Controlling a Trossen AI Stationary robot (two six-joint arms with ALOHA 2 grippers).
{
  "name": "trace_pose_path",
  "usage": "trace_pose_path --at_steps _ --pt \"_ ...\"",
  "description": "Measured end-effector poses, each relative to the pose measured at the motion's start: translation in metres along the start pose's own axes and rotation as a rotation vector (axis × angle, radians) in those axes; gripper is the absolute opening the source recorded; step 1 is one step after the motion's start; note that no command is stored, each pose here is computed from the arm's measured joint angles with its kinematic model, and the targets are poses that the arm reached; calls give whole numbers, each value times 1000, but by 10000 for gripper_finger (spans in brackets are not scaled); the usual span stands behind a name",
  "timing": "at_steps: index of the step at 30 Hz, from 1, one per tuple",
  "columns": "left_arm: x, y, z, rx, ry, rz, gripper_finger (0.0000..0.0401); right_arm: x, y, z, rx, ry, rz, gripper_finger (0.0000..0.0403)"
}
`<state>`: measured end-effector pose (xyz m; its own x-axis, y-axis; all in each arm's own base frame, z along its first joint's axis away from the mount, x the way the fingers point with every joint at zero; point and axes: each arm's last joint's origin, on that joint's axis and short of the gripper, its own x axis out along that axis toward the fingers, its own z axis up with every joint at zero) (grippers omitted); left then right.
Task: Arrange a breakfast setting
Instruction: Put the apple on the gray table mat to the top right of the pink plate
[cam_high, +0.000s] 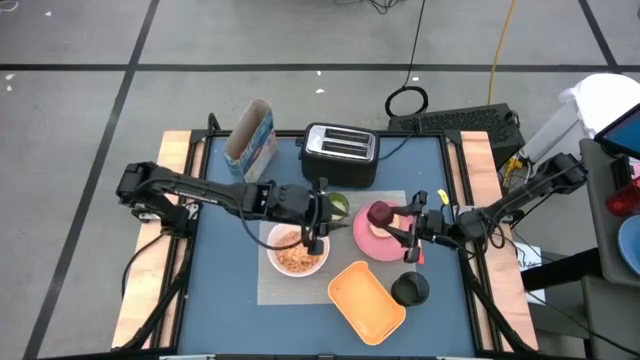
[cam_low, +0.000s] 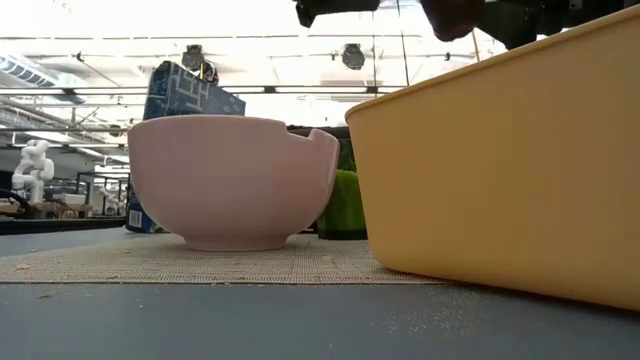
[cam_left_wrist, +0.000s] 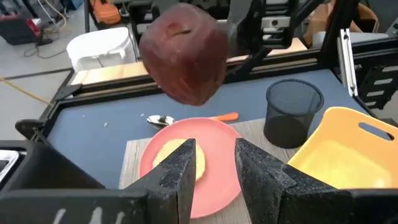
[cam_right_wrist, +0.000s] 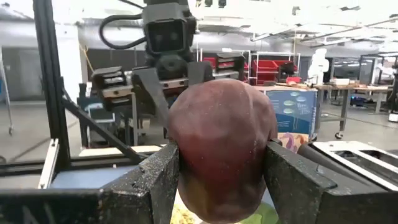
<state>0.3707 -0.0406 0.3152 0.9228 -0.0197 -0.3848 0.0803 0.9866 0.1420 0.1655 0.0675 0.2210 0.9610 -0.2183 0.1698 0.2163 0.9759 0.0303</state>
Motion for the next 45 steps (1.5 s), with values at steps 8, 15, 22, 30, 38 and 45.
trace_pose_path --at_steps 8,15,22,30,38,45 --pt "18 2 -1 -21 -81 22 193 -3 -2 -6 15 -13 7 201" --pt "34 1 0 -34 -183 42 262 1 -1 -8 19 -28 60 201" --pt "41 0 -3 -36 -201 43 269 5 -1 -12 25 -22 44 201" --pt "40 0 0 -46 -230 38 269 10 -1 -14 33 -53 110 201" --pt "40 1 -1 -43 -224 42 255 12 -4 -15 32 -56 96 201" --pt "40 1 -1 -42 -224 44 192 12 -4 -14 33 -58 95 201"
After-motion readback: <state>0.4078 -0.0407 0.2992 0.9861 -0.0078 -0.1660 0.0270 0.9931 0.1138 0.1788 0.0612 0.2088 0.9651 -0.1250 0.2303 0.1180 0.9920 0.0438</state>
